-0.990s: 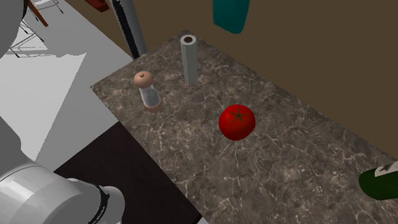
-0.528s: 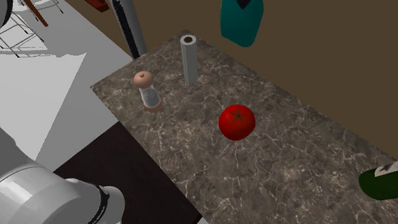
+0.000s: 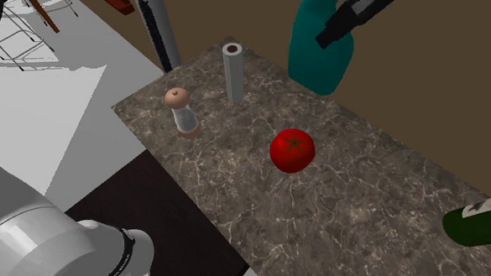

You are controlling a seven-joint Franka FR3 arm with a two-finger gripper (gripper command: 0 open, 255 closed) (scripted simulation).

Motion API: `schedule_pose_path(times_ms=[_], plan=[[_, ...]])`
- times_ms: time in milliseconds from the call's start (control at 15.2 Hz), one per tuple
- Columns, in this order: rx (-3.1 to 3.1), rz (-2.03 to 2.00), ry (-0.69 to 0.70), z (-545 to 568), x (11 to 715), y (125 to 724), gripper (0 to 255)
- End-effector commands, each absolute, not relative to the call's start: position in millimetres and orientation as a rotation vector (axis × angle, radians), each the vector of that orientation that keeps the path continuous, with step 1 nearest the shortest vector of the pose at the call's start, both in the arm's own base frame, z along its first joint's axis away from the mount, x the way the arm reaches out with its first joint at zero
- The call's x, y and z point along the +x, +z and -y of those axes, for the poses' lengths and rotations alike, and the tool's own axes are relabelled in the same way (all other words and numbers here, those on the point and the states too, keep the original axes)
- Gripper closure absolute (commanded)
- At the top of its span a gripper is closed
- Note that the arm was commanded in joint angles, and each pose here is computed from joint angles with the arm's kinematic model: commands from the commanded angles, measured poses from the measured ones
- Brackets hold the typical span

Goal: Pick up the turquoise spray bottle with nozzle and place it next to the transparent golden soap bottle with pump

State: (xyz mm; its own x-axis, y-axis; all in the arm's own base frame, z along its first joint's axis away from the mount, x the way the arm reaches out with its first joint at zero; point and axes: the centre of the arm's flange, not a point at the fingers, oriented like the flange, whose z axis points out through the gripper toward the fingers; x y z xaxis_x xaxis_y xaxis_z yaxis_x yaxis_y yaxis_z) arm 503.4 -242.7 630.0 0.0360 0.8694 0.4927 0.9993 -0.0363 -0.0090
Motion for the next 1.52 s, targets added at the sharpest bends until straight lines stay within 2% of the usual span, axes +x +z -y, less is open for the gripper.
schedule_pose_path(times_ms=[0,1452], plan=[[-1.968,1.895,-0.51,266,490,630,255],[-1.968,1.895,-0.51,509,331,631,255]])
